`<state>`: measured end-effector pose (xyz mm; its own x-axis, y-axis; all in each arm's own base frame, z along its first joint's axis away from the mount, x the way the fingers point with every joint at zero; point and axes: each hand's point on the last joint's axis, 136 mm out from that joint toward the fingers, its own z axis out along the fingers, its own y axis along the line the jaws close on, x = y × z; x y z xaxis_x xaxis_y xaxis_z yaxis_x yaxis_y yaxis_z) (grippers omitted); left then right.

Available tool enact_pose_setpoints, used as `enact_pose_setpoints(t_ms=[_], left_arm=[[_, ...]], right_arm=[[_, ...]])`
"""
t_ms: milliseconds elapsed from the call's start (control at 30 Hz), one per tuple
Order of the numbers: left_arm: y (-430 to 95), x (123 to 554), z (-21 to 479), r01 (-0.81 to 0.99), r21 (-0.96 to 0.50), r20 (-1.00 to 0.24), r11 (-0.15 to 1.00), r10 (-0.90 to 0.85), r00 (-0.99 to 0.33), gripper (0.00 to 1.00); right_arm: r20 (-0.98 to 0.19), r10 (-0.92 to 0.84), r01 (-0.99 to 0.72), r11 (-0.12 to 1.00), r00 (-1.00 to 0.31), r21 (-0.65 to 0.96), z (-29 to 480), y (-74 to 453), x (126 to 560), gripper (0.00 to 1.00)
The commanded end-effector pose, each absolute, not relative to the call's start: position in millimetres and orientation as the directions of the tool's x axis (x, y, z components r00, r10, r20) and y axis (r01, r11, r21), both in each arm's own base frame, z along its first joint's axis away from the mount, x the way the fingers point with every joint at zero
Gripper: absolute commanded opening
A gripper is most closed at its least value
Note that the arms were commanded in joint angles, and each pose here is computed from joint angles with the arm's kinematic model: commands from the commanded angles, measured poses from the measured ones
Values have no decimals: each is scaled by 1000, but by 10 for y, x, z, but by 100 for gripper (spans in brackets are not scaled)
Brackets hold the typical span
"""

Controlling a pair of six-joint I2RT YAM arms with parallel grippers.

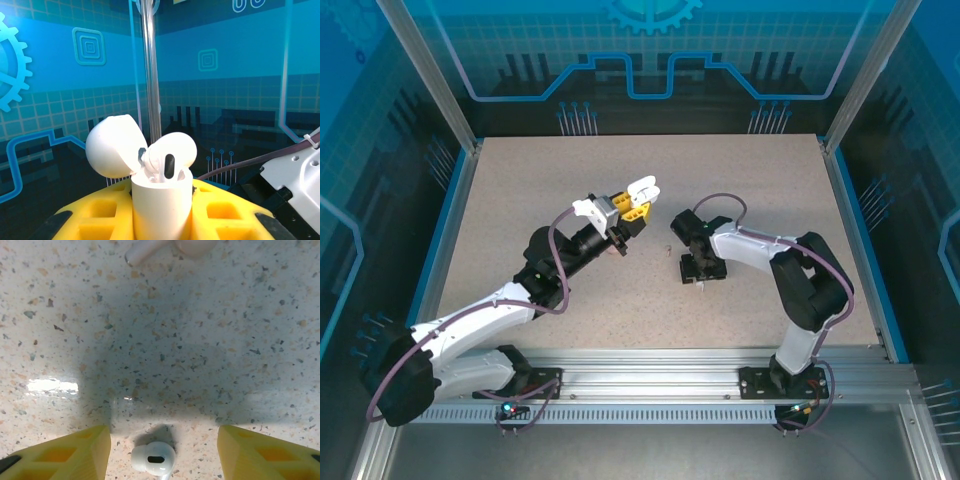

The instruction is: Insert the wireless bluetooth earbuds into the charging case

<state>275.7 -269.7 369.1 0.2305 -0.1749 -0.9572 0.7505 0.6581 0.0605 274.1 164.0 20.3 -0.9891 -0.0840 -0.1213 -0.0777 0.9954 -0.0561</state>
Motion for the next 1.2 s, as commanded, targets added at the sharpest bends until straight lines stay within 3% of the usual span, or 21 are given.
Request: enact_pose_setpoints(t_ms=[0,667,1167], left_arm=[[-2660,2706,3880,743,73,-934,665,-217,285,0],[-2662,2710,3877,743,72,-934,666,-217,285,0],[-2662,2708,3881,743,70,-933,665,-220,285,0]], right_arm=[[-92,-146,-139,987,-985,-77,181,1669,2697,57],[-54,-160,-153,981,-986,-117,102,1587,2575,47],[-36,-197,-189,969,-980,-159,66,1619,2533,46]])
